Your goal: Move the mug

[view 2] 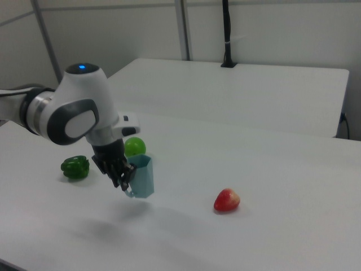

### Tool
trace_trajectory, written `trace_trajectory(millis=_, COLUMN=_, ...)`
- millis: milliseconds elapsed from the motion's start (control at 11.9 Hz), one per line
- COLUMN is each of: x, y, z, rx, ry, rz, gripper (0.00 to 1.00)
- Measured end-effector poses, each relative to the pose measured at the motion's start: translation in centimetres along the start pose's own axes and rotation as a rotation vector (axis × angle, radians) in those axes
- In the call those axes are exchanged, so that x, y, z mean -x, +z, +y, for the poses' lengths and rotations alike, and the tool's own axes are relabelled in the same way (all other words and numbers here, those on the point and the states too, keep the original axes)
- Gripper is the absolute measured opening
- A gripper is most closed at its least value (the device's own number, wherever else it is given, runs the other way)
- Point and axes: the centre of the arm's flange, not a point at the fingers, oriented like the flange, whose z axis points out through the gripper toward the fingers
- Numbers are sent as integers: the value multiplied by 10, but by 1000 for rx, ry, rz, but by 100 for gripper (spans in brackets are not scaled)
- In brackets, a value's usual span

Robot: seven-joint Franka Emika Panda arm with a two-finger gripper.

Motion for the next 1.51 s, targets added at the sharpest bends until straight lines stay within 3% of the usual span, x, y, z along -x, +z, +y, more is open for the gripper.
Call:
trace_trajectory(millis=420, x=1, y=48, z=10, rx=-1, ry=13, rz=-96, gripper=27)
trace_trajectory(millis=841, x=0, y=50, z=10, rx=0, ry=12, rz=-99, gripper=30)
trace_trajectory(millis=1261, x=0, y=41, z=9, rx=-4, ry=11, rz=-118, gripper=99)
trace_trajectory(millis=1514, x=-9, y=-21, z=2, rx=-10, ry=22, rz=-131, gripper=100)
